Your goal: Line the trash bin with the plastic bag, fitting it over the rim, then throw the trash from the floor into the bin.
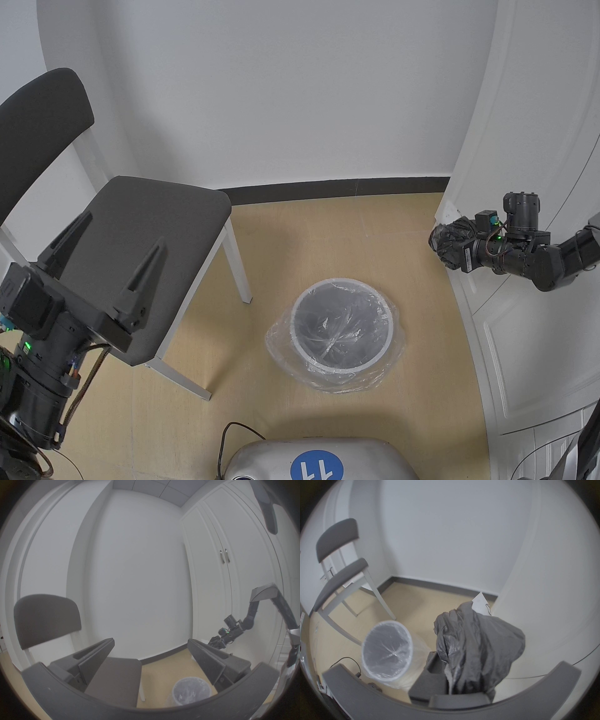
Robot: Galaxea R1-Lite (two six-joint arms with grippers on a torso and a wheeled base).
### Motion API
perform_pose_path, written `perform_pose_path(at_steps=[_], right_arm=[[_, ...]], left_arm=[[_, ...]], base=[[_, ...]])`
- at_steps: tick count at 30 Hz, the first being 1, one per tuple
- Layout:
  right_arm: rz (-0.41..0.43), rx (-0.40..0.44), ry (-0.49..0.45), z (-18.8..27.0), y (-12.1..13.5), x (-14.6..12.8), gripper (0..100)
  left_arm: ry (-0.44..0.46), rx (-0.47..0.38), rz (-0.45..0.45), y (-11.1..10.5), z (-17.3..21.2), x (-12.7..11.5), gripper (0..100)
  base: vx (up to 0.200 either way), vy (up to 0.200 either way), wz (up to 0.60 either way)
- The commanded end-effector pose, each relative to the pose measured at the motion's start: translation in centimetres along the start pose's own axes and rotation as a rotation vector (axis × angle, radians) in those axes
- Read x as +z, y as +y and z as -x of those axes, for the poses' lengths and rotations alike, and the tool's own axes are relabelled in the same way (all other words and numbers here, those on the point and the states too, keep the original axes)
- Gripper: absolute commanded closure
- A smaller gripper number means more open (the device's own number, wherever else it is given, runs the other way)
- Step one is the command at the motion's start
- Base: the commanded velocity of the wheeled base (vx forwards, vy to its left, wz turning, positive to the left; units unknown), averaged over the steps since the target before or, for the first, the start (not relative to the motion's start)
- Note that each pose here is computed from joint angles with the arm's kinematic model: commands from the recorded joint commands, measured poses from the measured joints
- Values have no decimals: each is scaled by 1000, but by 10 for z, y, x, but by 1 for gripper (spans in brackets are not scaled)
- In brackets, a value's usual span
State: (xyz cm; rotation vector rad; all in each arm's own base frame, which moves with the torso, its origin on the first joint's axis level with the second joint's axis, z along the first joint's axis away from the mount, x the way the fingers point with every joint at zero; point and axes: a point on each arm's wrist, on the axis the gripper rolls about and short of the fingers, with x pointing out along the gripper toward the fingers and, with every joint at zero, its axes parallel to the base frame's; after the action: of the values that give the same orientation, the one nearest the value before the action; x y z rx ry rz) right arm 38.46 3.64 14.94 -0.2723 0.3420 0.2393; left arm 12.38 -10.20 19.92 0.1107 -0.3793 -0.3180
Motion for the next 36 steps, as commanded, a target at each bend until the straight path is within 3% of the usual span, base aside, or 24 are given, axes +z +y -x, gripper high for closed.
perform_pose_path(at_steps=[1, 7, 9, 11, 17, 23, 26, 36], right_arm=[[74, 38, -232, 78, 36, 35, 100], [102, 121, -395, 93, 74, 35, 100], [103, 125, -399, 93, 76, 35, 100], [111, 185, -508, 96, 103, 31, 100], [100, 243, -572, 83, 136, 23, 100], [5, 338, -476, 73, 154, 21, 100], [-106, 385, -372, 74, 155, 35, 100], [-419, 361, 33, 39, 142, 76, 100]], left_arm=[[-120, 39, -21, 14, 16, 26, 0], [-140, 51, -15, 16, 15, 31, 0], [-142, 52, -15, 16, 14, 31, 0], [-170, 64, -4, 18, 15, 37, 0], [-173, 74, -8, 20, 16, 38, 0], [-165, 108, -84, 25, 17, 36, 0], [-165, 133, -118, 28, 19, 37, 0], [-161, 137, -131, 29, 19, 36, 0]], base=[[0, 0, 0], [0, 0, 0], [0, 0, 0], [0, 0, 0], [0, 0, 0], [0, 0, 0], [0, 0, 0], [0, 0, 0]])
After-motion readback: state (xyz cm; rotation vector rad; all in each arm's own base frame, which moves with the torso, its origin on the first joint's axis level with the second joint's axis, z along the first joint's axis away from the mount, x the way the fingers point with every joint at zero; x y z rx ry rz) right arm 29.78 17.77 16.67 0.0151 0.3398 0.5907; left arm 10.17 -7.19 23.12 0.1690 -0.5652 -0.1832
